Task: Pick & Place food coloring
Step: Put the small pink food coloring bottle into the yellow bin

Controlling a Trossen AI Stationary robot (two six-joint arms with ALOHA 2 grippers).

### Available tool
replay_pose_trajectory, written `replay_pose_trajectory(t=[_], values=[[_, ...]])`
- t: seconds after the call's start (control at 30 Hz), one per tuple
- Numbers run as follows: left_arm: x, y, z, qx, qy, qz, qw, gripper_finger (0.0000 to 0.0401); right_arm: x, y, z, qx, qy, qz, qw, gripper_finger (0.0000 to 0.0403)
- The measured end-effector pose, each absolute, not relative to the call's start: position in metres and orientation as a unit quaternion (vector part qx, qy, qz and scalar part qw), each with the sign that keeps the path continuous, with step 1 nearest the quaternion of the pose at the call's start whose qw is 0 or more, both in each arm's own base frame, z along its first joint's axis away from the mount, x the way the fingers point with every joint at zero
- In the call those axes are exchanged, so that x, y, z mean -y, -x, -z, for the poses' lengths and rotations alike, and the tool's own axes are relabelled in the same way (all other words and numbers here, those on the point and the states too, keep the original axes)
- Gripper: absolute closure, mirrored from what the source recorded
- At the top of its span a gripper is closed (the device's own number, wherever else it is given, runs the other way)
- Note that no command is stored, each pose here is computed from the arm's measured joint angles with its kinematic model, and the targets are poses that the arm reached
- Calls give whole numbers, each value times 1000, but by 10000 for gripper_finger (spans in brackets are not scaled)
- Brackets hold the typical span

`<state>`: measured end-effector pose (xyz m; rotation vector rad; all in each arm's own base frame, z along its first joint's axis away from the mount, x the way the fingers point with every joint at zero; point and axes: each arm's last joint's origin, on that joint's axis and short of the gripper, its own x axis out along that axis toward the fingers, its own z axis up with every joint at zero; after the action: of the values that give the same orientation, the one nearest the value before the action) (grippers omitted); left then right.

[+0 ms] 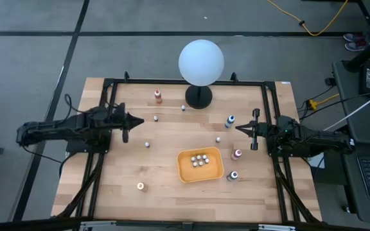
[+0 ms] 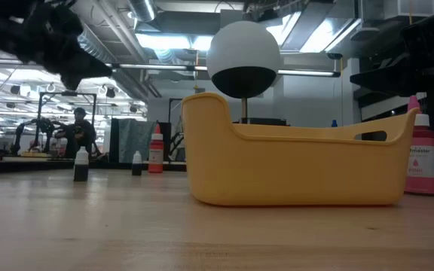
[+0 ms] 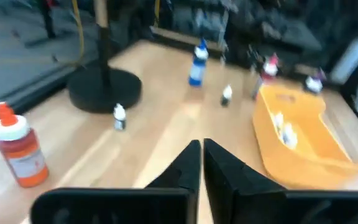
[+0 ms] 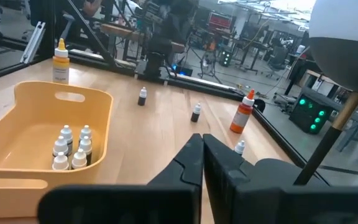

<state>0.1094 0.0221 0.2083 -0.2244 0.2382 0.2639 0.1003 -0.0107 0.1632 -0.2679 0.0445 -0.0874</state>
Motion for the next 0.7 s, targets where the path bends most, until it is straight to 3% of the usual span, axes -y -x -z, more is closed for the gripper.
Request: replay_pose_trajectory(t=[0.3, 0.53, 0.7], values=[[-22, -144, -244, -295, 108, -117, 942, 386, 11, -100, -163, -22, 134, 44, 990, 386], [-25, -169, -221, -377, 137, -125, 908, 378, 11, -100, -163, -22, 134, 44, 990, 386], [-20, -180, -206, -421, 168, -116, 884, 343, 11, -100, -163, -22, 134, 44, 990, 386]])
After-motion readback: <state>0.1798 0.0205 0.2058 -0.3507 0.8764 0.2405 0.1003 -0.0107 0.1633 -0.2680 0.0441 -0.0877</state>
